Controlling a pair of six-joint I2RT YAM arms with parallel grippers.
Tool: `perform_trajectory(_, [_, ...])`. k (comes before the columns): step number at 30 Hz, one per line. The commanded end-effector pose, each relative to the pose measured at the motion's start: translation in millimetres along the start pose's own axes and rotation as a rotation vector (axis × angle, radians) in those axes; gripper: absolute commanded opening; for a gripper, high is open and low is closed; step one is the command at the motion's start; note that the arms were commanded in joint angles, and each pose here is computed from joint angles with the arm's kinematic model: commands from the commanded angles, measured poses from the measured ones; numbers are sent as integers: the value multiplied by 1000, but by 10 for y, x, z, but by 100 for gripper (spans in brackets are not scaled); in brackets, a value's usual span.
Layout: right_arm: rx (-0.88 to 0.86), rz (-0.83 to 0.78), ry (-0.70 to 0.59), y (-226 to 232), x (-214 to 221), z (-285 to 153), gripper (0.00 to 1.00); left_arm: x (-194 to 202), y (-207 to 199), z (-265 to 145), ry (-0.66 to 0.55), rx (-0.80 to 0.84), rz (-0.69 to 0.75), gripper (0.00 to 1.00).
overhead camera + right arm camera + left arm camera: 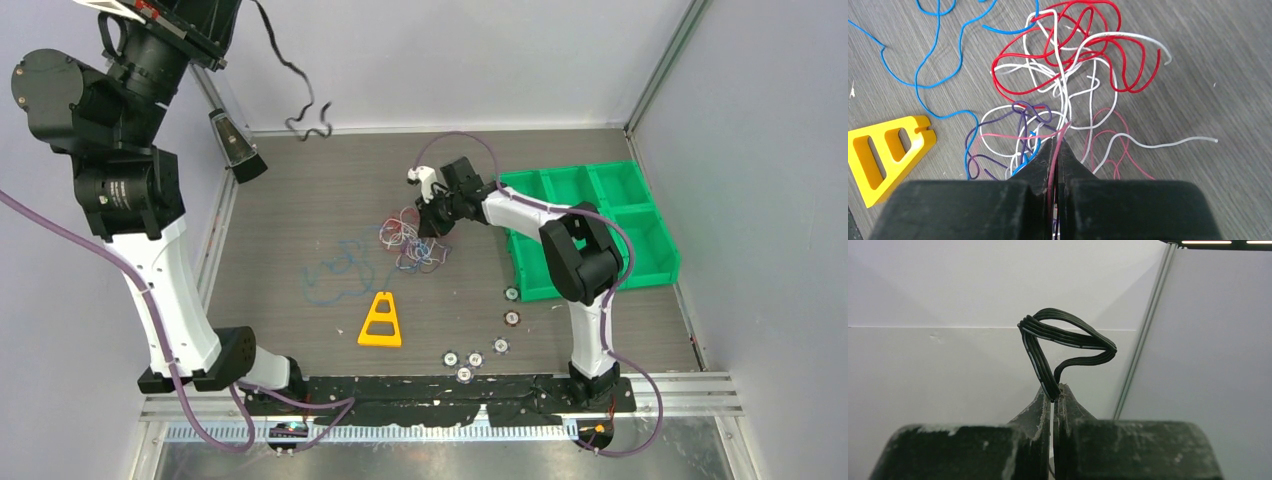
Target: Untangle the cables
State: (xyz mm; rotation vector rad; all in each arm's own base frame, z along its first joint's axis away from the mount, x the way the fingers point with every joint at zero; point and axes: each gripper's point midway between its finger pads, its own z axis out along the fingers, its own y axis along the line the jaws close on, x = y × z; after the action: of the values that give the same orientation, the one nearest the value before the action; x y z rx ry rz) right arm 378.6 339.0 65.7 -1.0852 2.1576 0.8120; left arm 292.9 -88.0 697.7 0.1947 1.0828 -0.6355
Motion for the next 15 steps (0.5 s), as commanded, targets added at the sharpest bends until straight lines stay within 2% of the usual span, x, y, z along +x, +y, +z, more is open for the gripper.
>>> perform_trajectory(1, [-34,-27,16,86,3,-35,9,-183,-31,-67,-60,-14,63,0])
perform_trajectory(3, [-41,-53,7,111,-199,-128,52,-43,-23,-60,-15,0,32,0])
perform_trajectory(5, [-37,-77,-17,175,-433,-316,71,170,12,-62,43,10,-16,0])
perform_trajectory(6, [-40,-88,-25,215,-495,-389,75,295,49,-65,73,8,-41,0])
perform_trajectory(7, [-41,-118,-73,292,-689,-559,85,405,69,-76,97,10,-59,0])
perform_trajectory(8, [-45,-136,-94,345,-770,-647,88,513,112,-89,121,2,-74,0])
perform_trajectory(9, [-61,-165,-142,469,-936,-833,100,601,135,-106,137,-1,-87,0])
perform_trajectory(11, [-91,-201,-194,658,-1110,-1089,96,781,172,-136,173,0,-113,0])
perform_trajectory(15, [-147,-229,-270,1003,-1346,-1548,95,1133,124,-164,254,44,-186,0])
